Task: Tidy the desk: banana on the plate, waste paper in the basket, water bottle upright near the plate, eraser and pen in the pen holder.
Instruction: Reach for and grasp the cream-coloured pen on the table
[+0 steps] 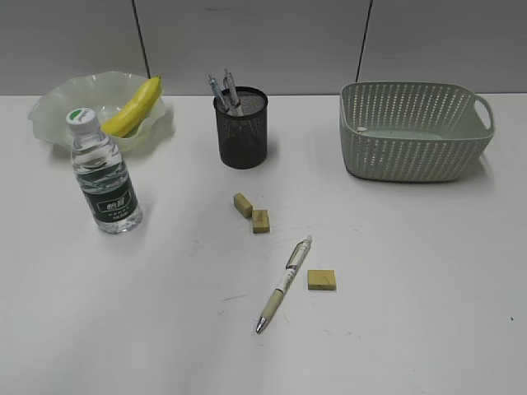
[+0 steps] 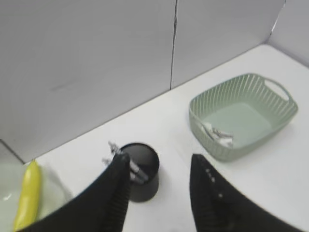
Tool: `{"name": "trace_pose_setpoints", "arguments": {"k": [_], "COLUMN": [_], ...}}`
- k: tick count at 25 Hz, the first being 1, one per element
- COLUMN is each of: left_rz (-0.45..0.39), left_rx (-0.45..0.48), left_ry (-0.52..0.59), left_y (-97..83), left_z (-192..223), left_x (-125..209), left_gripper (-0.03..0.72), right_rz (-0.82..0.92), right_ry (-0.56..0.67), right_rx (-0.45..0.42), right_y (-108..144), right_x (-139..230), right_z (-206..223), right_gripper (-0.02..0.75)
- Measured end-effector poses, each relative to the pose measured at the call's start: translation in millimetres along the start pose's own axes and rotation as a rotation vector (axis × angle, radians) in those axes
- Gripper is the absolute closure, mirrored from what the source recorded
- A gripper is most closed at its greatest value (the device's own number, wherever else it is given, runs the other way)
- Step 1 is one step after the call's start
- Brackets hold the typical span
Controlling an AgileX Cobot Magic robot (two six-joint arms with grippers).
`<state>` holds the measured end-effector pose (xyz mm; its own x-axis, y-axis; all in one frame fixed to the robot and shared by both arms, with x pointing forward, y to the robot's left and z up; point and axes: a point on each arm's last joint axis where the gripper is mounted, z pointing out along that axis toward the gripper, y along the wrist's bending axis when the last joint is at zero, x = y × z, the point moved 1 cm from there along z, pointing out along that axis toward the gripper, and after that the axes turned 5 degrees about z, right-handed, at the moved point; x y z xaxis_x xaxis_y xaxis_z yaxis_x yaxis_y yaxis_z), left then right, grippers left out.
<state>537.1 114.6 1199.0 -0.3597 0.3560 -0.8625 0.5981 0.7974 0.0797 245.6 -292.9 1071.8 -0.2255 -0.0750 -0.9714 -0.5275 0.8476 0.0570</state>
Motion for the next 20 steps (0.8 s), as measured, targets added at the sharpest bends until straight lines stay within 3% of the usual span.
{"name": "trace_pose_setpoints", "arguments": {"k": [9,13,17,20], "left_rz": [0.035,0.021,-0.001,-0.005], "left_rx": [0.0,-0.009,-0.021,-0.018], "left_ry": [0.142,0.102,0.046,0.068], "left_y": [-5.6,-9.0,-14.7,-20.2], "left_z": [-129.0,-179.8,-225.3,-237.8], "left_x": [16.9,28.9,64.3,105.9], "left_gripper": [0.386,0.396,0.399,0.399], "right_rz": [0.0,0.0,0.0,-0.003], "right_ry": [0.0,0.0,0.0,0.0], "right_rx": [0.001,0.001,0.001,0.003], "right_y": [-0.1,-0.1,-0.1,-0.3], "right_x": [0.0,0.0,0.0,0.0], "right_z": [0.0,0.0,0.0,0.0], "right_gripper": [0.386,0.386,0.386,0.386]}}
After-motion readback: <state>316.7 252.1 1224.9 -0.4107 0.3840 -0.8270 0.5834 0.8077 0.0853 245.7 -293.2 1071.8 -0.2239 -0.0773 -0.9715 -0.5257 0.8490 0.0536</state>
